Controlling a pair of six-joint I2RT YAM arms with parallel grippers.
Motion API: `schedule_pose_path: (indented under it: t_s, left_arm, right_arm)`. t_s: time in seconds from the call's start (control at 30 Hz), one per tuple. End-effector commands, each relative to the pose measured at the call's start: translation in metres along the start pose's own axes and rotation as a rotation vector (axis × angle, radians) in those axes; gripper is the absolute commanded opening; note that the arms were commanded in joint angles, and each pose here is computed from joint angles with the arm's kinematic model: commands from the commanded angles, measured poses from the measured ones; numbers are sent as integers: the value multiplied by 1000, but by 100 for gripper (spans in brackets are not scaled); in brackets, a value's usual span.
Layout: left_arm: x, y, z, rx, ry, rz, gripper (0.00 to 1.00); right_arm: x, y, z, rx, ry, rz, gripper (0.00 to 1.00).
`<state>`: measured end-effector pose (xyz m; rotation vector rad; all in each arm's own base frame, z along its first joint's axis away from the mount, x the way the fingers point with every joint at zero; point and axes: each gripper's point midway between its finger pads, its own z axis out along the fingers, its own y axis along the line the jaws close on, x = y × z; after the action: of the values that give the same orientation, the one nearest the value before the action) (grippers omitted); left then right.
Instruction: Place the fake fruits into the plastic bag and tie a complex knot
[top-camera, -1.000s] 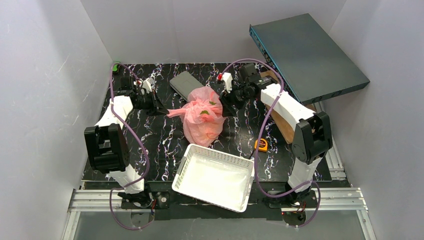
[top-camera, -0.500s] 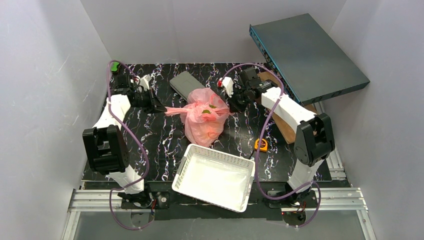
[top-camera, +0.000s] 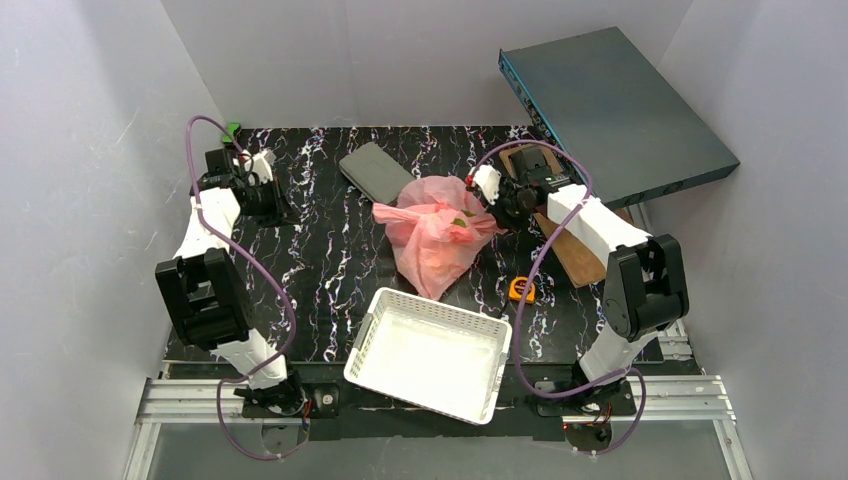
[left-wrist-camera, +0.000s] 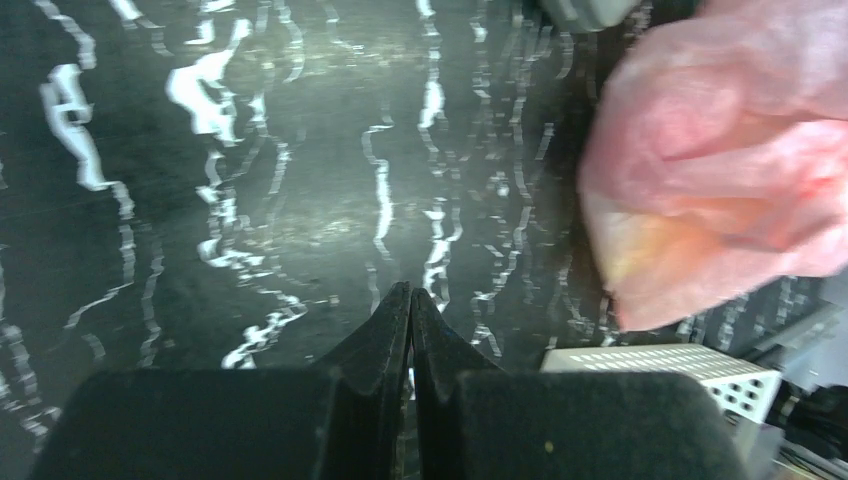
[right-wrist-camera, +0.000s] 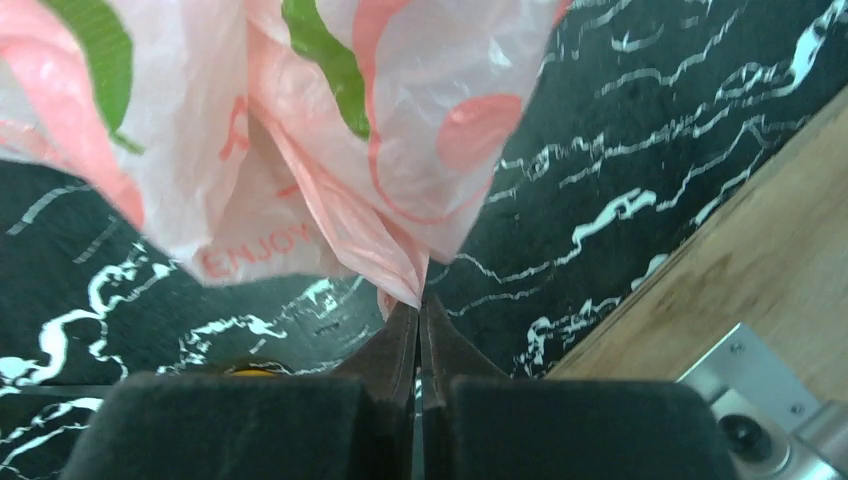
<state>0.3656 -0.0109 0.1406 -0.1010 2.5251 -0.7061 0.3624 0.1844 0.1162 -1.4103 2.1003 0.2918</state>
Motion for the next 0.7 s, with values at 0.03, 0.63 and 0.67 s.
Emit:
schedule_pose_path:
  t_s: [0.03, 0.63, 0.67]
  left_arm:
    - [2, 15, -2, -42, 26, 88, 0]
    - [18, -163, 47, 549, -27, 1173, 92]
    - [20, -165, 57, 537, 0, 1198, 90]
  right_arm:
    - [9, -7, -4, 36, 38, -25, 1]
    - [-53, 22, -13, -161, -159, -13, 1]
    - [-56, 25, -16, -178, -173, -12, 1]
